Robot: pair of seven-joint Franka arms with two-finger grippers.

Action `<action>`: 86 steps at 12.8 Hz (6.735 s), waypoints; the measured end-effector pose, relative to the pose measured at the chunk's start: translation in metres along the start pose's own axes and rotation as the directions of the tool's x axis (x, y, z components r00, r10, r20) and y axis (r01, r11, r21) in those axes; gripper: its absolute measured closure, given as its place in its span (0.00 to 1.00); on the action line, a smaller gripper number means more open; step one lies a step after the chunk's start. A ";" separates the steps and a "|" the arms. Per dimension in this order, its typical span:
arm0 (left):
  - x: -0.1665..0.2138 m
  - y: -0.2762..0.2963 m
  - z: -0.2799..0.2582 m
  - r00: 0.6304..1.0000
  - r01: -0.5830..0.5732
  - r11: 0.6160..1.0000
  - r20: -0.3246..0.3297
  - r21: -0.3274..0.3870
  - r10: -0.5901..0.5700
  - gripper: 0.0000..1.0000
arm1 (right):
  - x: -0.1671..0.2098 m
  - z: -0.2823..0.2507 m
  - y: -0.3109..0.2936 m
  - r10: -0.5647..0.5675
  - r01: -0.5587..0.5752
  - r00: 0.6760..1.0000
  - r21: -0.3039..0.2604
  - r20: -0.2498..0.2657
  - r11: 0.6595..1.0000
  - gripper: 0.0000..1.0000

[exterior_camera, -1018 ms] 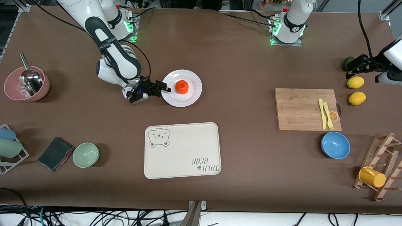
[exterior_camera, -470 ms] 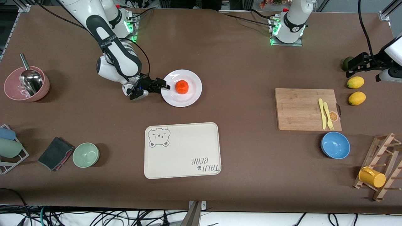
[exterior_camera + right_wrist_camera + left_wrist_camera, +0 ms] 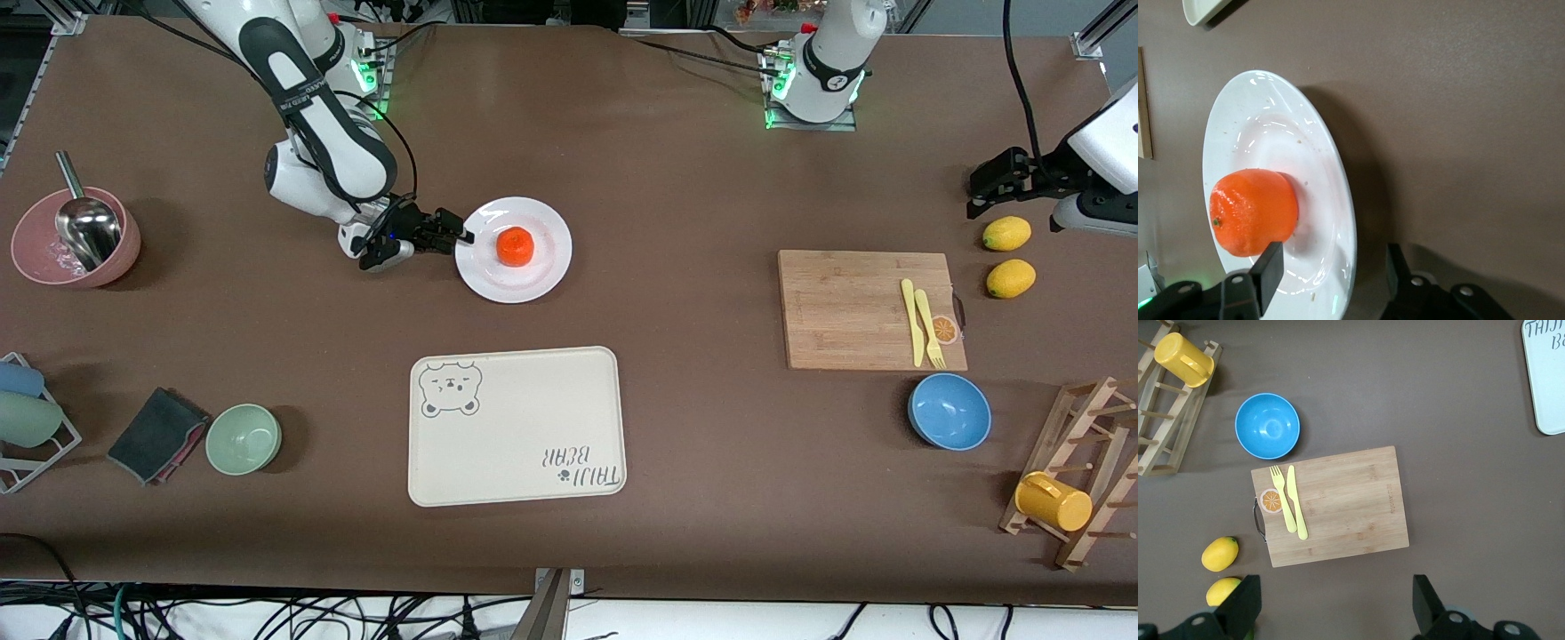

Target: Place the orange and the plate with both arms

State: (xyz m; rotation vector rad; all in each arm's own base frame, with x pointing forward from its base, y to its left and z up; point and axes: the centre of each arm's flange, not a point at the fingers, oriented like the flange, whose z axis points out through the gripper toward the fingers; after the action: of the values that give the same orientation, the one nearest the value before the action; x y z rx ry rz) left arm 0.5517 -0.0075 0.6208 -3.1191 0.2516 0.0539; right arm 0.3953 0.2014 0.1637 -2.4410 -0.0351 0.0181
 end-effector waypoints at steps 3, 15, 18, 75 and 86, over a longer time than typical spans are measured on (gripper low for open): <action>0.000 -0.002 0.000 1.000 0.003 1.000 0.000 0.000 -0.003 0.00 | -0.003 0.003 -0.003 0.006 -0.006 1.000 0.007 0.001 1.000 0.39; 0.004 0.001 0.005 1.000 -0.004 1.000 -0.004 0.001 0.004 0.00 | -0.013 0.012 0.007 -0.010 0.010 1.000 0.021 -0.001 1.000 0.80; 0.001 -0.013 0.005 1.000 0.022 1.000 0.000 0.000 -0.022 0.00 | -0.012 0.011 0.006 -0.012 0.012 1.000 0.022 -0.003 1.000 0.80; -0.029 -0.043 0.008 0.992 0.073 0.997 0.108 -0.023 -0.070 0.00 | 0.213 -0.010 -0.017 0.297 -0.229 0.927 0.284 -0.228 0.931 0.96; -0.028 -0.043 0.010 0.991 0.073 0.997 0.111 -0.023 -0.070 0.00 | 0.224 -0.001 0.017 0.239 -0.193 0.944 0.211 -0.226 0.958 0.57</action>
State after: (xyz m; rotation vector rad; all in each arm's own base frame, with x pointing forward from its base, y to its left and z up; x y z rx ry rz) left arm 0.5310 0.0398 0.6122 -3.1350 0.1387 0.2305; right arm 0.6195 0.1948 0.1530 -2.2312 0.3346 -0.1800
